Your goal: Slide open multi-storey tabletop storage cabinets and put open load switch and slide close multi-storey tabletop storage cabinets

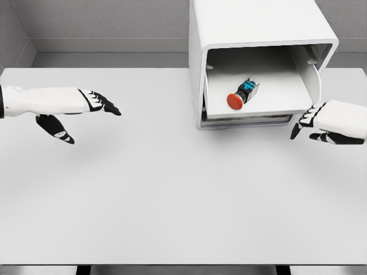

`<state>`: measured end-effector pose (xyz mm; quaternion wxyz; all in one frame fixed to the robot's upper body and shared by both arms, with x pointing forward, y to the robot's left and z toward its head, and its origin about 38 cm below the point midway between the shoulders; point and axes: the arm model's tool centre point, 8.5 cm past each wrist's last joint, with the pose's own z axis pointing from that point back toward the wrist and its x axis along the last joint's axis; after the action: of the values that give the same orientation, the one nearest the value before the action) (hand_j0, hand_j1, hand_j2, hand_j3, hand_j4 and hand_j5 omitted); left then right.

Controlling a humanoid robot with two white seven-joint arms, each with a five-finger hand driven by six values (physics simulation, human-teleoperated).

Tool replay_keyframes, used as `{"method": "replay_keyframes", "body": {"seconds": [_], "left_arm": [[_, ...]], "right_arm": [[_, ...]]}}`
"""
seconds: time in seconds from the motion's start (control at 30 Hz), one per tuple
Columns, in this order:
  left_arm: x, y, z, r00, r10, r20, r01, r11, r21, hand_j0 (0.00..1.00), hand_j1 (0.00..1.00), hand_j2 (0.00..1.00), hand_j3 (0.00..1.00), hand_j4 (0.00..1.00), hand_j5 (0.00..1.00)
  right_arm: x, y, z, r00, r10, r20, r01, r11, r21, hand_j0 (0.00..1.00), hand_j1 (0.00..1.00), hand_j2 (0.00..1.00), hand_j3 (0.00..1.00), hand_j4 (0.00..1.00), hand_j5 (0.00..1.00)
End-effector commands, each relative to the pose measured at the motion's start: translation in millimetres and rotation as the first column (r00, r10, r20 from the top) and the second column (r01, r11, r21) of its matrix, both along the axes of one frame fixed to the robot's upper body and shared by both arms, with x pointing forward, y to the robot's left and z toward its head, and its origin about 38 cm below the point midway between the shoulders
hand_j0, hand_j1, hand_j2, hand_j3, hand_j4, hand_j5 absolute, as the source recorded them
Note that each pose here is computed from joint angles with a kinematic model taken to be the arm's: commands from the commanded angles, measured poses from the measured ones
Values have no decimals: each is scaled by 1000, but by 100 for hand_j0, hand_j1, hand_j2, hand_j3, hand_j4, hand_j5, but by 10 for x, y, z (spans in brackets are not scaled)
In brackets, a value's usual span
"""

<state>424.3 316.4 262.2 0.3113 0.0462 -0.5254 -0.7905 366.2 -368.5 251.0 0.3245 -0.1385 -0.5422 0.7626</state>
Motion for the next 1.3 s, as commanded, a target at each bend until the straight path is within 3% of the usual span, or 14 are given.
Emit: {"method": "replay_keyframes", "body": {"seconds": [0.0, 0.27, 0.47, 0.53, 0.73, 0.87, 1.17, 1.27], "left_arm": [[2, 3, 9, 1000, 4, -1, -4, 1000, -6, 100, 100, 100, 100, 100, 100], [0, 10, 9, 1000, 5, -2, -5, 1000, -4, 100, 100, 100, 100, 100, 100], [-3, -1, 2, 1000, 2, -3, -2, 1000, -5, 100, 100, 100, 100, 100, 100], [-18, -2, -51, 1000, 2, -15, -2, 1000, -6, 100, 100, 100, 100, 100, 100], [-63, -84, -44, 1000, -27, -14, 26, 1000, -10, 100, 100, 100, 100, 100, 100], [-69, -92, -48, 999, -30, -15, 30, 1000, -9, 100, 100, 100, 100, 100, 100], [-98, -134, -100, 999, -42, -27, 41, 999, -15, 100, 100, 100, 100, 100, 100], [-97, -116, -99, 999, -38, -26, 37, 999, -12, 100, 100, 100, 100, 100, 100]], "right_arm": [[-17, 67, -121, 999, 17, -36, -17, 1000, 0, 57, 57, 57, 57, 57, 57], [159, 372, -102, 996, 91, -24, -91, 996, 0, 57, 57, 57, 57, 57, 57], [330, 319, -103, 999, 48, -18, -48, 998, 27, 57, 57, 57, 57, 57, 57], [447, 318, -131, 999, 34, -29, -33, 999, 28, 57, 57, 57, 57, 57, 57], [582, 377, -189, 999, 26, -34, -25, 999, 25, 58, 58, 58, 58, 58, 58], [769, 316, -158, 999, -18, -33, 20, 999, 41, 59, 59, 59, 59, 59, 59], [830, 396, -100, 1000, -5, -19, 6, 999, 42, 60, 60, 60, 60, 60, 60], [712, 467, -152, 999, 31, -25, -30, 999, 28, 73, 73, 73, 73, 73, 73]]}}
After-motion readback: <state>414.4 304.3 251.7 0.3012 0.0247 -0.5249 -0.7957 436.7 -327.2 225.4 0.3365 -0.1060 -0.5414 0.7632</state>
